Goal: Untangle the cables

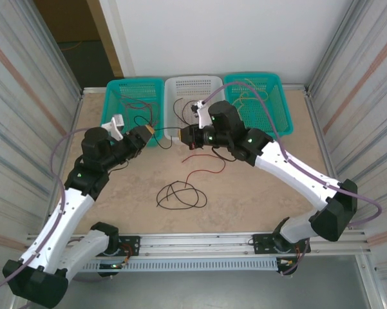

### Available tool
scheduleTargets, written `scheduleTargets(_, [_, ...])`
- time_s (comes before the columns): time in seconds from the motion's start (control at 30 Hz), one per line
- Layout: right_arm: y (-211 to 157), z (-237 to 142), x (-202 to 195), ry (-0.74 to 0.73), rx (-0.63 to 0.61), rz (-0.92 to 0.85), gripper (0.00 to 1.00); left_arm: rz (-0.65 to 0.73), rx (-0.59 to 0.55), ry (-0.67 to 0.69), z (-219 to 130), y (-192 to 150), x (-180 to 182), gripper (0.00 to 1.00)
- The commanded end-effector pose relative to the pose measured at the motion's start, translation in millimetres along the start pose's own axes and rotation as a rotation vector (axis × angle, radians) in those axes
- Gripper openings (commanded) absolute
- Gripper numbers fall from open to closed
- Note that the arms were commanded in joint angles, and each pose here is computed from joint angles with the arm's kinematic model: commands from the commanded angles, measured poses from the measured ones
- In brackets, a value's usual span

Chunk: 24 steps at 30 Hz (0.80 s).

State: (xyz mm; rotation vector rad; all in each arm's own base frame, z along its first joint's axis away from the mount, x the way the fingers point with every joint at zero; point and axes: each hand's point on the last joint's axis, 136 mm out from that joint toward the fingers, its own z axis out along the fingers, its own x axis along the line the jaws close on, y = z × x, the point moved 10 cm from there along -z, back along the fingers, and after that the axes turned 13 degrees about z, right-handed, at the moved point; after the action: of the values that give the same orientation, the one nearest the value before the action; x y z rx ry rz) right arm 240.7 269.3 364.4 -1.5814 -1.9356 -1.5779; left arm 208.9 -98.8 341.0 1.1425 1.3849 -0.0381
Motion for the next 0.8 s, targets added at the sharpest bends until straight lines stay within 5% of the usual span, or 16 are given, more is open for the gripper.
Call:
scheduleTargets(0.0, [29.4,-7.3,9.5,-0.008,-0.068,-0.052,0.0,0.104,-0.062,-0.044,-9.3,20.9,-25.0,0.66])
scheduleTargets(0.27, [83.6,-4.6,6.6,-0.075,-0.124,-0.14,0.0,0.157,0.023,0.057,-8.5,10.3,-11.7,0.68])
scheduleTargets(0.57, [118.3,35.3,-56.3,-0.298,-0.092,-0.115,0.01,0.152,0.213,0.224,-17.1,-35.7,32.7,0.67])
scheduleTargets(0.77, [118.1,61.6,-86.3,-0.378,-0.035,-0.055,0.41,0.076,0.391,0.363,-9.8,-84.0,74.8,0.64])
